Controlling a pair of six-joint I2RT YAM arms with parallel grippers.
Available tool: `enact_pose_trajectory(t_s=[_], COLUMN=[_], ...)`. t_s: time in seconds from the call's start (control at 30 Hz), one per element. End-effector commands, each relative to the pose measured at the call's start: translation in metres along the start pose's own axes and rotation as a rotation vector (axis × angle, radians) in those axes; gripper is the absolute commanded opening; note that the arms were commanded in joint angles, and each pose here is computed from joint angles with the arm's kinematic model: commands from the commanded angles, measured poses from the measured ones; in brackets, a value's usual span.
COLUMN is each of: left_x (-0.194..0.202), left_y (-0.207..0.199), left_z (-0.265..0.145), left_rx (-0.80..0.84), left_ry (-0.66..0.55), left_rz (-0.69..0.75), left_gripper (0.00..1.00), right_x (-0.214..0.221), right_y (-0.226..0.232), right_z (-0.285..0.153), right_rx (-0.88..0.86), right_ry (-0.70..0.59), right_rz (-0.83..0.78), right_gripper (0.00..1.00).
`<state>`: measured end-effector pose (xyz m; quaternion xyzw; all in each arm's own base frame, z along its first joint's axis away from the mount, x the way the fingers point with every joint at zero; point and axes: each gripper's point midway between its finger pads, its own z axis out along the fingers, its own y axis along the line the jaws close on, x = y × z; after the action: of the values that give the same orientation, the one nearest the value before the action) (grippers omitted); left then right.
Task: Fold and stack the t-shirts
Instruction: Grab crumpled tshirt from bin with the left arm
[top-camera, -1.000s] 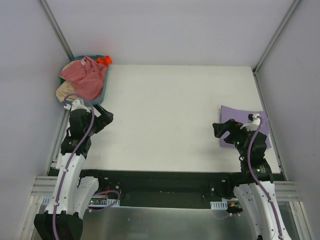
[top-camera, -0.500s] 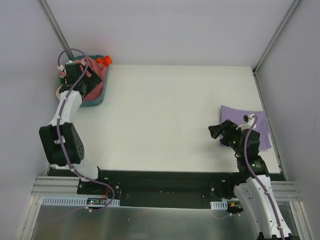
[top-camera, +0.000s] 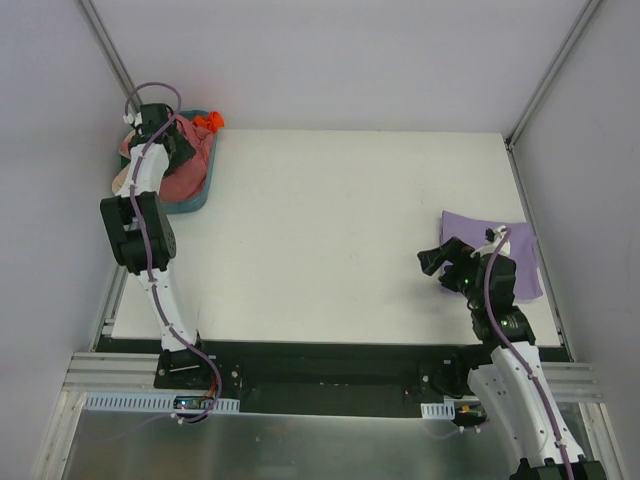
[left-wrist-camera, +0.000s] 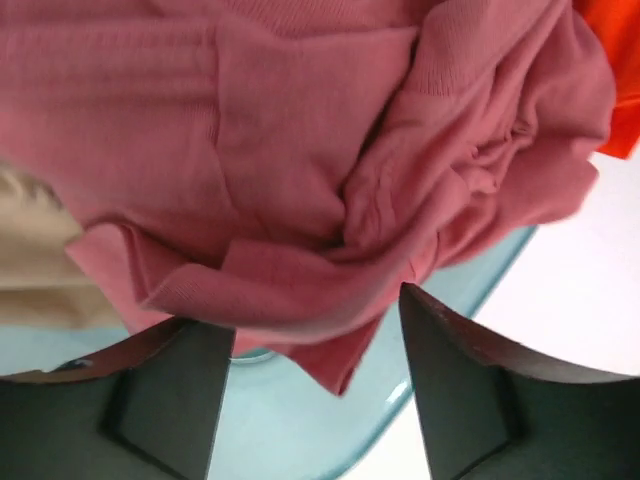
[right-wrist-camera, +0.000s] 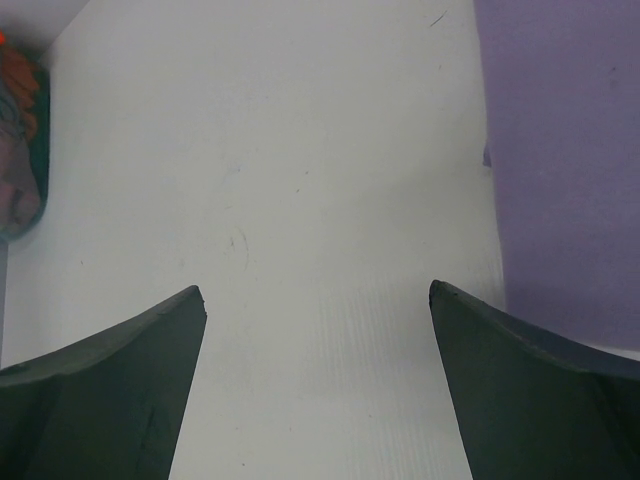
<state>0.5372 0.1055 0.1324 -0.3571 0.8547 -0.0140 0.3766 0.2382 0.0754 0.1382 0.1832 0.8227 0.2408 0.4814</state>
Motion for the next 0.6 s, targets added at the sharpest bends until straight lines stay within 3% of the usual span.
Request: enact_pose_trajectory(t_s=[0.0, 0.07, 0.1, 0.13, 0.27, 0.5, 0.57], left_x=[-0.026, -0.039, -0.048, -0.056, -0.087, -0.136, -0.132], left_y=[0.0, -0.004, -0.008, -0.013, -0.039, -0.093, -0.113], left_z=[-0.004, -0.012, -0.019, -0.029, -0.094, -0.281, -0.335], left_rx=[-0.057, -0.059, -0.049, -0.032, 0.084, 0.416, 0.572], left_ry=[-0.03, -0.059, -0.077, -0.095, -0.184, -0.426, -0.446], left_rz=[0.046, 0.055, 0.059, 0.062, 0.063, 0.046, 0.065], left_gripper=[0.48, 0.25, 0.04, 0.0, 0.0, 0.0, 0.0], right_x=[-0.016, -0.016, -0.015, -0.015, -0.015, -0.014, -0.013], right_y=[0.006, 0.006, 0.006, 0.007, 0.01, 0.015, 0.016], right_z=[0.001, 0.001, 0.001, 0.001, -0.002, -0.008, -0.009], right_rx=[-0.006, -0.009, -0.009, -0.012, -0.031, -0.068, -0.076], right_ry=[-0.055, -0.051, -0.051, -0.053, -0.06, -0.066, -0.067], right_rz=[-0.011, -0.011, -0.011, -0.012, 0.004, 0.019, 0.018], right_gripper=[0.96, 0.96, 0.96, 0.96, 0.96, 0.96, 0.96])
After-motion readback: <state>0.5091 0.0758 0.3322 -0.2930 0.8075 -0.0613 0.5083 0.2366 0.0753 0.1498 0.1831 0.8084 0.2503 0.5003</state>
